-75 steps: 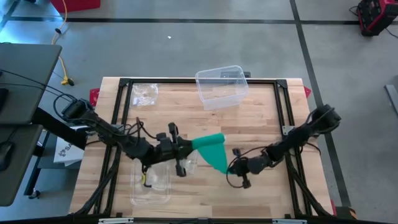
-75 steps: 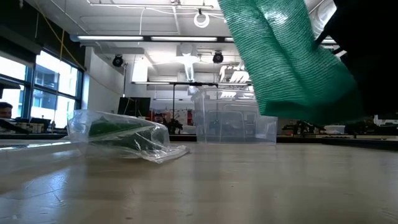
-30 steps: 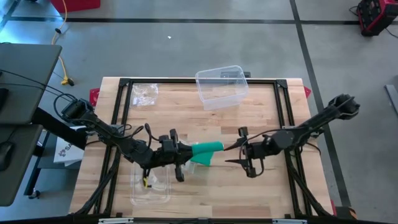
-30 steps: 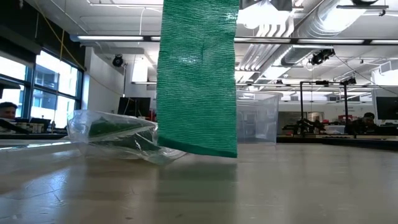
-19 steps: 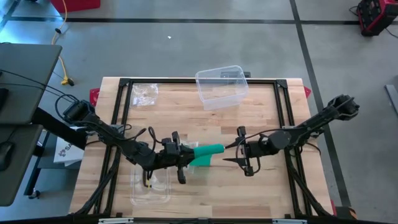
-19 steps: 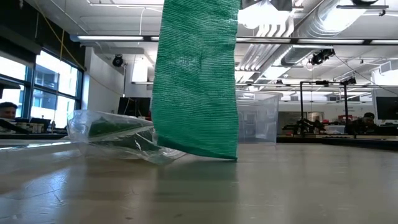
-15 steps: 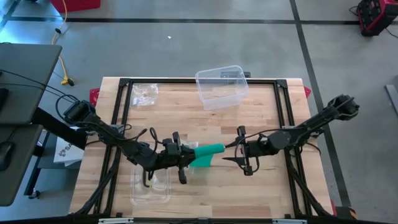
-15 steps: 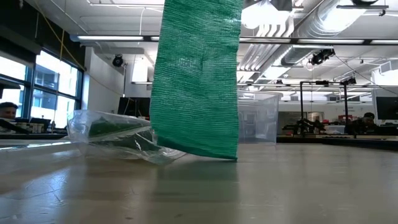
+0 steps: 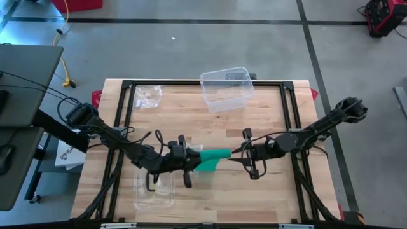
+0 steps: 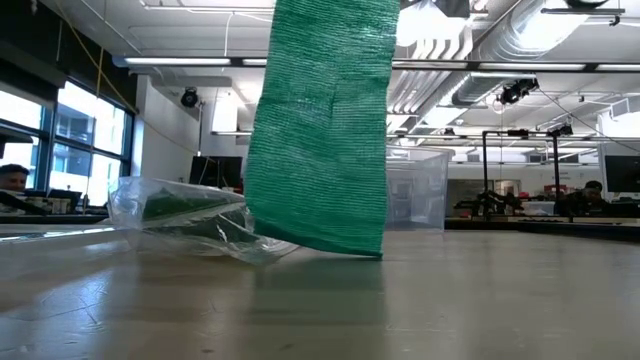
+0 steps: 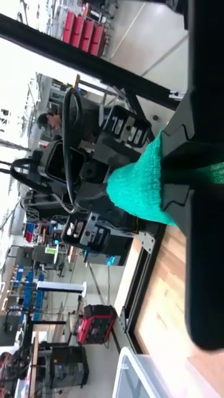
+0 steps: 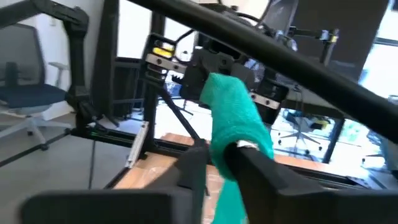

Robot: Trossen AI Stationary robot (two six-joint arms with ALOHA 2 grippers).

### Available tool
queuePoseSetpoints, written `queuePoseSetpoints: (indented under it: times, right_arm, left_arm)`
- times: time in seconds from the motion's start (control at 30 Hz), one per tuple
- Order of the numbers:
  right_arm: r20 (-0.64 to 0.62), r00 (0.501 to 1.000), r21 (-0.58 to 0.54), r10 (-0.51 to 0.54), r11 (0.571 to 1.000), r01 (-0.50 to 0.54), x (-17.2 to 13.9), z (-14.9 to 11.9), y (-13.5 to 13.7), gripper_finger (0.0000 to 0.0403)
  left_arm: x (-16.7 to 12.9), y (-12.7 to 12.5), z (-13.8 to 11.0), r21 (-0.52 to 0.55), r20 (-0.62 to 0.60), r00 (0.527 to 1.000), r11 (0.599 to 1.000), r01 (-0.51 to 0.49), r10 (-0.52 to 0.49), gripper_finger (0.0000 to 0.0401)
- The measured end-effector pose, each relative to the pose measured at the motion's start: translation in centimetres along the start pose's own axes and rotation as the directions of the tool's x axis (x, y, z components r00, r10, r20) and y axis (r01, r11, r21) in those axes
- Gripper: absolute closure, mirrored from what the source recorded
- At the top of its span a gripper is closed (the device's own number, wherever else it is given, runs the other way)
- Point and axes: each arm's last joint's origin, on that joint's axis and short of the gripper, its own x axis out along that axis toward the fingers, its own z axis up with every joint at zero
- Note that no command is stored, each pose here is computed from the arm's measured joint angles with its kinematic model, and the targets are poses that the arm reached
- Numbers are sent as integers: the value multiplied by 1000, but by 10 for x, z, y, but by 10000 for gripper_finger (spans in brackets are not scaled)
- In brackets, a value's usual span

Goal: Roll bandage
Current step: Roll the blue bandage

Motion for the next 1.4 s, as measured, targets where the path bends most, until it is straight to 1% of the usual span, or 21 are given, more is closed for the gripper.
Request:
queuePoseSetpoints:
  times: [0.1, 0.13, 0.23, 0.3, 0.43, 0.5, 0.6, 0.73, 0.83, 0.9, 0.97, 1.03, 1.1, 1.23, 1.3, 1.4]
  right_arm:
    - [-12, 1000, -11, -7, 1000, 7, 0, -1, 0, 384]
    - [-22, 1000, -21, -3, 1000, 3, 0, -2, 0, 393]
    - [-27, 1000, -26, -6, 1000, 5, 0, -2, 0, 391]
    - [-25, 1000, -25, -9, 1000, 8, 0, -2, 1, 397]
    - [-18, 1000, -35, -6, 999, 5, 0, -1, 2, 400]
    - [-15, 1000, -30, 1, 1000, -1, 0, -1, 2, 402]
    - [-15, 1000, -29, -1, 1000, 1, 0, -1, 2, 402]
    - [-16, 1000, -30, -7, 1000, 6, 0, -1, 2, 402]
    - [-22, 999, -31, -28, 999, 27, 0, -1, 1, 402]
    - [-48, 997, -55, -52, 997, 50, 0, -3, 1, 400]
    - [-89, 993, -93, -75, 993, 67, -1, -7, 1, 387]
    - [-118, 990, -107, -74, 992, 61, -1, -10, 1, 365]
    - [-131, 989, -114, -70, 992, 55, -1, -11, 1, 333]
    - [-135, 991, -141, -23, 990, 4, -2, -12, 4, 259]
    - [-144, 990, -180, -5, 983, -22, -2, -13, 7, 225]
    - [-157, 988, -237, 12, 970, -49, -4, -14, 12, 191]
  left_arm:
    - [0, 1, -2, 5, -12, 1000, 1000, -9, 9, 345]
    - [1, 1, -2, 12, -18, 1000, 1000, -14, 14, 331]
    - [-2, 3, 0, 36, -45, 999, 999, -9, 11, 290]
    - [-7, 7, 5, 71, -78, 997, 997, -9, 15, 265]
    - [-19, 16, 14, 135, -156, 987, 991, -18, 40, 228]
    - [-26, 21, 22, 144, -177, 983, 989, -22, 48, 219]
    - [-34, 27, 29, 157, -208, 976, 987, -26, 59, 216]
    - [-39, 29, 36, 143, -200, 978, 989, -24, 52, 221]
    - [-38, 27, 32, 141, -211, 976, 990, -20, 49, 228]
    - [-36, 25, 26, 131, -226, 973, 991, -17, 47, 235]
    - [-34, 22, 20, 111, -242, 970, 994, -2, 29, 241]
    - [-29, 19, 14, 104, -240, 970, 995, 1, 24, 246]
    - [-26, 15, 8, 94, -232, 973, 996, 7, 15, 249]
    - [-19, 9, 0, 80, -209, 978, 997, 13, 4, 251]
    - [-15, 7, -4, 83, -199, 980, 996, 18, -1, 251]
    - [-12, 5, -6, 73, -176, 984, 997, 19, -6, 252]
